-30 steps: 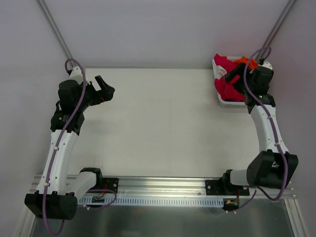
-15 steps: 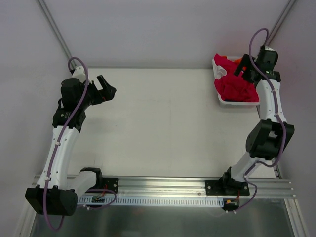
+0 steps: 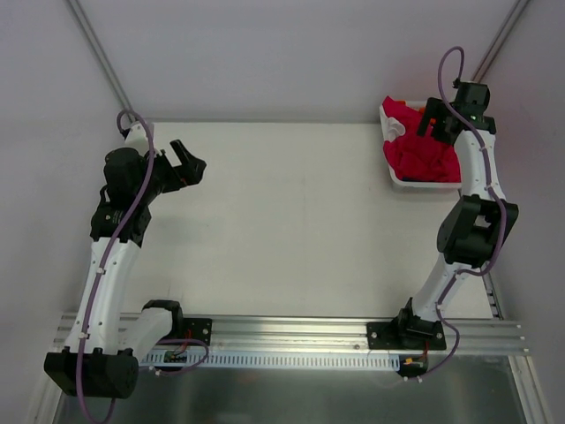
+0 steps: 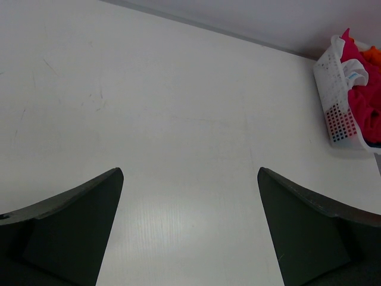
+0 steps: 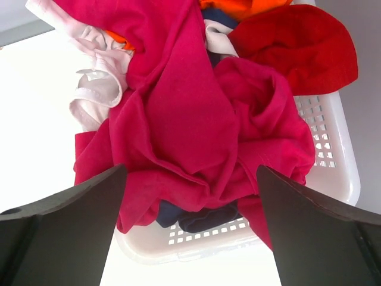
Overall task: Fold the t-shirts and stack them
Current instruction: Grab the tshirt from the pile
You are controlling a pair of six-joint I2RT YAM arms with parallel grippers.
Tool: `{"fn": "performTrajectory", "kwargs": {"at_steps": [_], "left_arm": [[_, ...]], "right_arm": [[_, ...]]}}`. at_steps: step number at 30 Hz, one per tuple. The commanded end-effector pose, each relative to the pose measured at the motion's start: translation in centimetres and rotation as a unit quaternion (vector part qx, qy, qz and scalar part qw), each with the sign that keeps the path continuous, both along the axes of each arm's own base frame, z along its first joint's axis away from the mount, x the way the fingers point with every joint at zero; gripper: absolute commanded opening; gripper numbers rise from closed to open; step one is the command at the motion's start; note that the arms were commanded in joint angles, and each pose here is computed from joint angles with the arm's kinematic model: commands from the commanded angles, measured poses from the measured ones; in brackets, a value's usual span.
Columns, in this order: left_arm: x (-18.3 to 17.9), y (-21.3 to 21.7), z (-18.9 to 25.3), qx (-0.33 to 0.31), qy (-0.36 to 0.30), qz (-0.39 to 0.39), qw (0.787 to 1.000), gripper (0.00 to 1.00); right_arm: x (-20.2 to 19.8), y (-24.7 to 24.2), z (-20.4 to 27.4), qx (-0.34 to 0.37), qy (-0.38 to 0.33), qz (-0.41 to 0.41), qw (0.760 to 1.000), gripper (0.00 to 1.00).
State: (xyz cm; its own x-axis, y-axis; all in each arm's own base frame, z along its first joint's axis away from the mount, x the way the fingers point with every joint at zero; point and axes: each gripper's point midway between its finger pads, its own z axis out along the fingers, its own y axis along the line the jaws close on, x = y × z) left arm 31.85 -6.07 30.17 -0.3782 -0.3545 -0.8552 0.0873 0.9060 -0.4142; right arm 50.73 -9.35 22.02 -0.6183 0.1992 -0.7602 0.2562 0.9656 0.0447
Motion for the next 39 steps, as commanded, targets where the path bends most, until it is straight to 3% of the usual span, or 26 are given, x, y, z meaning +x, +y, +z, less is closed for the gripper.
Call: {"fn": "performTrajectory", "kwargs": {"at_steps": [1, 16, 20, 27, 39], "left_arm": [[-0.1, 0.3, 0.3, 0.007, -0.015, -0.002, 1.000, 0.99], [0.9, 0.3, -0.3, -0.002, 0.002, 0.005, 1.000, 0.99], [0.8, 0.3, -0.4, -0.001, 0.003, 0.004, 1.000, 0.99], [0.1, 0.4, -1.1, 0.002, 0.005, 0.005, 1.000, 0.99], [1.1, 0.1, -1.8, -0.001, 0.022, -0.002, 1.000, 0.99]], "right_arm": [[0.2, 0.1, 1.9, -0.009, -0.018, 0.019, 1.000, 0.95], [-1.2, 4.1, 6.4, 0.076, -0.104, 0.054, 0.990, 0.97], [-1.4, 3.8, 5.8, 0.082, -0.103, 0.037, 0.991, 0.97], [-1.0, -0.5, 4.5, 0.009, -0.085, -0.048, 0.995, 0.97], [2.8, 0.3, -1.0, 0.040, -0.035, -0.001, 0.999, 0.98]]}}
